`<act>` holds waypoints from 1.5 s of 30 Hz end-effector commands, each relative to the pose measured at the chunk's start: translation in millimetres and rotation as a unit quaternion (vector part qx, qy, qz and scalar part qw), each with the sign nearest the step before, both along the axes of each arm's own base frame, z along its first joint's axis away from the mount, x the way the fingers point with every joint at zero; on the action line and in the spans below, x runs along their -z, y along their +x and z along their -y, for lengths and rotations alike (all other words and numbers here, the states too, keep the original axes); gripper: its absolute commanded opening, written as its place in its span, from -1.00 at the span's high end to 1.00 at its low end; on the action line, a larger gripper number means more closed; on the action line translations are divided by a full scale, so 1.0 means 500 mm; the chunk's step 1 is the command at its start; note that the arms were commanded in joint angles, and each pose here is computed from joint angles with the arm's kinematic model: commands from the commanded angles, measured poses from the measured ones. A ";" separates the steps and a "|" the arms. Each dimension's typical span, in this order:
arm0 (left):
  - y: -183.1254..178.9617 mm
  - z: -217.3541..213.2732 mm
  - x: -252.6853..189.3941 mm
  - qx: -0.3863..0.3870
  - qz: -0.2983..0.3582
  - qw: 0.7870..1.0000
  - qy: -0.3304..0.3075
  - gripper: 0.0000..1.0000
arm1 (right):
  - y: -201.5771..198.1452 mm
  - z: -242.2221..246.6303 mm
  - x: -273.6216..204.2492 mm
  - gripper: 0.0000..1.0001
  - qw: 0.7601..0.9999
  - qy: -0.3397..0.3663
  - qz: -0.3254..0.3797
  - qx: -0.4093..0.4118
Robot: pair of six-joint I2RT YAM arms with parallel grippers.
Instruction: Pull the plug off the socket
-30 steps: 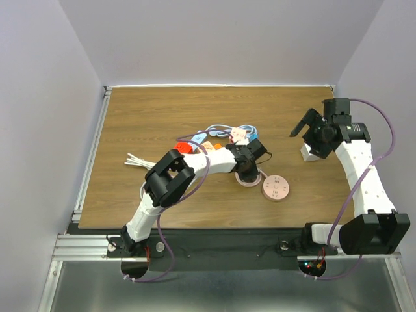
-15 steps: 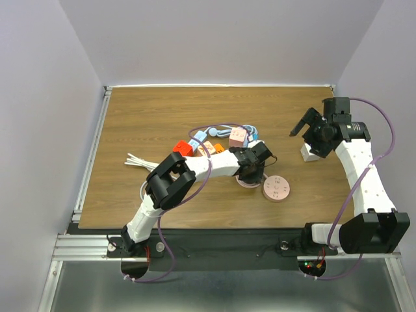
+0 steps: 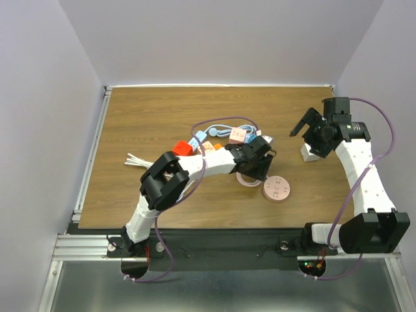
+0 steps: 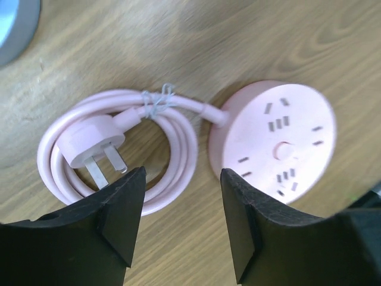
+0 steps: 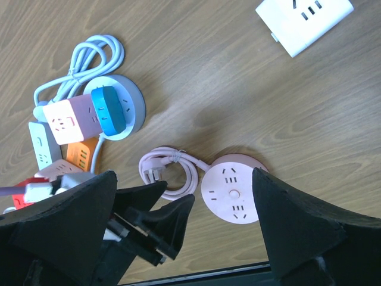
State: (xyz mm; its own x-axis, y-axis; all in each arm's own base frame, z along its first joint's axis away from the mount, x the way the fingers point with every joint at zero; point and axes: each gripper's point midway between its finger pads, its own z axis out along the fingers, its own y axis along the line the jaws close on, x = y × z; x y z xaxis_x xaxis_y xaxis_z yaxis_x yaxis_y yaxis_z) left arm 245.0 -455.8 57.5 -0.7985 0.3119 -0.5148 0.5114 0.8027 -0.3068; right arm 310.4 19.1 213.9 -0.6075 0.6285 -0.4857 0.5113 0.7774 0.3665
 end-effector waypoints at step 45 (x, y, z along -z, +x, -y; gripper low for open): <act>-0.109 -0.046 0.120 0.151 -0.019 0.986 0.072 1.00 | 0.011 0.002 -0.032 -1.00 1.000 -0.008 0.023 -0.002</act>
State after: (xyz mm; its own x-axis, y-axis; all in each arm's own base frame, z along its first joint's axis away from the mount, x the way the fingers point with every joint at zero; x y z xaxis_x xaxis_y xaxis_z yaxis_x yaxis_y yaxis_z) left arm 215.8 -453.6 28.4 -0.6458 0.5523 -0.5272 0.7360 0.6340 -0.2373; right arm 310.4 18.9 213.5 -0.6093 0.6261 -0.4865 0.5102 0.7793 0.3639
